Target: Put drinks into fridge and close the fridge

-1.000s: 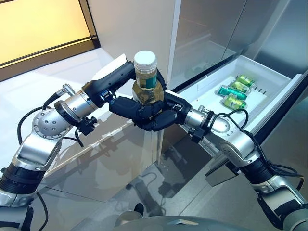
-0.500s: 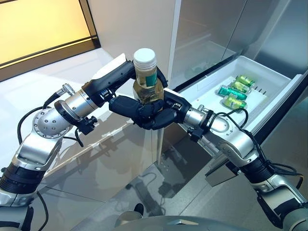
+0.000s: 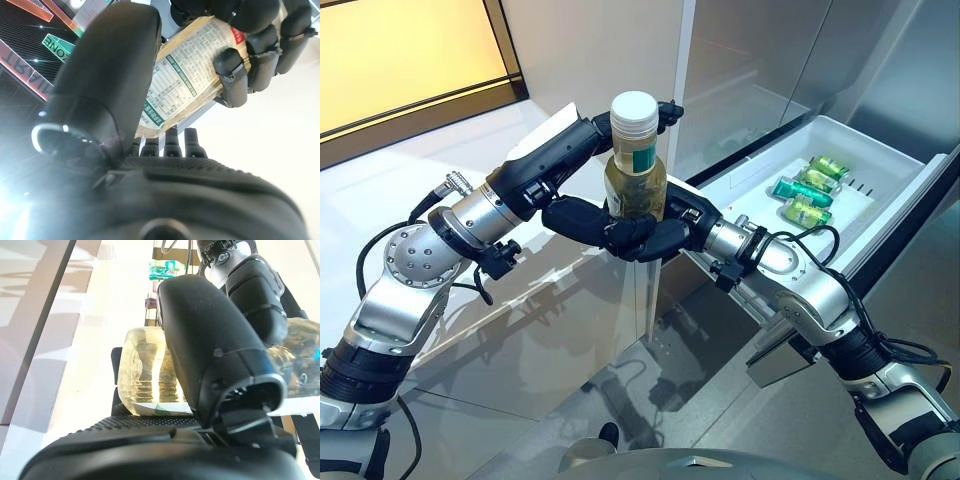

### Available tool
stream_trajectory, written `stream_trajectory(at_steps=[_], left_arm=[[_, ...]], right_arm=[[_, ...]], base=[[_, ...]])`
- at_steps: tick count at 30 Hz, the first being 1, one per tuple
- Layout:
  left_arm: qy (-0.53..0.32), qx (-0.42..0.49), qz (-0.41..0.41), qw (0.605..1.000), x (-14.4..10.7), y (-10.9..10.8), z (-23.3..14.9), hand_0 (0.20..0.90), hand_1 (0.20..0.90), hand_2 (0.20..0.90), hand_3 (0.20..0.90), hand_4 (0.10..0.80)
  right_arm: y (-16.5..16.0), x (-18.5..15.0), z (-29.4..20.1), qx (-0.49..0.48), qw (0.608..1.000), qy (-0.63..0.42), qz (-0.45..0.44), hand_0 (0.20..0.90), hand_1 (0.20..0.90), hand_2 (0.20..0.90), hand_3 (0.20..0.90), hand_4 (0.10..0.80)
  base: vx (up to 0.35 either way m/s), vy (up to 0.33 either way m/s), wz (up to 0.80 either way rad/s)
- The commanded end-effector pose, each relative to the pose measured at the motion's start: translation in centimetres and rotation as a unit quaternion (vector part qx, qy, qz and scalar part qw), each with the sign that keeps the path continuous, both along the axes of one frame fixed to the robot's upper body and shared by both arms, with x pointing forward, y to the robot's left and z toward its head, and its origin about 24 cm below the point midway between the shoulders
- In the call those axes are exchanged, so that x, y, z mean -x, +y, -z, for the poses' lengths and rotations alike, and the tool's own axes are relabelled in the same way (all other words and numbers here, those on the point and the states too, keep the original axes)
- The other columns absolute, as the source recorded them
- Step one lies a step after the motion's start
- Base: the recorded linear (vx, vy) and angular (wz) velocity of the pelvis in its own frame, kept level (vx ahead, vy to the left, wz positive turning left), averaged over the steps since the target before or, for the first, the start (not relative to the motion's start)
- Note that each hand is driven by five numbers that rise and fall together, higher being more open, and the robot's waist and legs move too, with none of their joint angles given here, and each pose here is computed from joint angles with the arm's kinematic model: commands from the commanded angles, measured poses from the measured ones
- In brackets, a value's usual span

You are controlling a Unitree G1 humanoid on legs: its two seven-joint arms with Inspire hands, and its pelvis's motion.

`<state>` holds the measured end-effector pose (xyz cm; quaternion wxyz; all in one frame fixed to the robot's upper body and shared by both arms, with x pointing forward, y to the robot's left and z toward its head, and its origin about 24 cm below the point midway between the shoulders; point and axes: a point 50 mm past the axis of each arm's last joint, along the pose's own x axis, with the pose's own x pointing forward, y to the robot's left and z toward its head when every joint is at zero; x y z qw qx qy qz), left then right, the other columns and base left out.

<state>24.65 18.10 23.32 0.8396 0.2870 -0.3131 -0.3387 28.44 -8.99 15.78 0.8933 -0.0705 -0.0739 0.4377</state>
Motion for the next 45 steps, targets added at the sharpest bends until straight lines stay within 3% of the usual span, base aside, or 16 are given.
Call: stream_trajectory(at_steps=[1, 15, 24, 29, 32, 37, 41, 45], left_arm=[[-0.149, 0.078, -0.012, 0.986, 2.0, 2.2, -5.2, 0.900, 0.900, 0.900, 0.900, 0.800], [-0.139, 0.128, -0.073, 0.979, 2.6, 5.4, -4.0, 0.900, 0.900, 0.900, 0.900, 0.800], [0.028, 0.313, 0.066, 0.947, 2.9, 5.7, -0.1, 0.900, 0.900, 0.900, 0.900, 0.800], [0.155, 0.442, 0.200, 0.860, 2.4, 3.3, 3.6, 0.900, 0.900, 0.900, 0.900, 0.800], [0.229, 0.505, 0.284, 0.782, 2.3, 1.3, 6.0, 0.900, 0.900, 0.900, 0.900, 0.800], [0.310, 0.522, 0.375, 0.700, 3.0, -2.1, 8.8, 0.900, 0.900, 0.900, 0.900, 0.800], [0.356, 0.546, 0.417, 0.634, 3.5, -3.2, 10.5, 0.900, 0.900, 0.900, 0.900, 0.800], [0.422, 0.568, 0.474, 0.524, 4.8, -4.7, 12.8, 0.900, 0.900, 0.900, 0.900, 0.800]], right_arm=[[-0.8, 1.1, -8.8, -0.133, 0.976, -0.170, -0.036, 0.300, 0.300, 0.300, 0.200, 0.100], [-3.7, 2.3, -10.3, -0.157, 0.964, -0.214, -0.017, 0.300, 0.300, 0.300, 0.200, 0.100], [-6.1, 3.4, -10.0, -0.178, 0.954, -0.239, 0.019, 0.300, 0.300, 0.300, 0.200, 0.100], [-6.5, 3.4, -10.2, -0.188, 0.948, -0.252, 0.053, 0.300, 0.300, 0.300, 0.200, 0.100], [-7.0, 3.3, -10.6, -0.188, 0.943, -0.262, 0.078, 0.300, 0.300, 0.300, 0.200, 0.100], [-7.6, 3.1, -11.5, -0.186, 0.938, -0.275, 0.101, 0.300, 0.300, 0.300, 0.200, 0.100], [-8.0, 3.1, -11.8, -0.185, 0.934, -0.283, 0.114, 0.300, 0.300, 0.300, 0.200, 0.100], [-8.9, 3.3, -12.2, -0.192, 0.927, -0.293, 0.135, 0.300, 0.300, 0.300, 0.200, 0.100]], base=[[0.000, 0.000, 0.00], [-0.002, 0.000, 0.00], [-0.004, 0.000, 0.00], [-0.007, -0.001, -0.01], [0.000, 0.000, 0.00], [0.000, 0.000, 0.00], [0.000, 0.000, 0.00], [-0.005, 0.002, -0.02]])
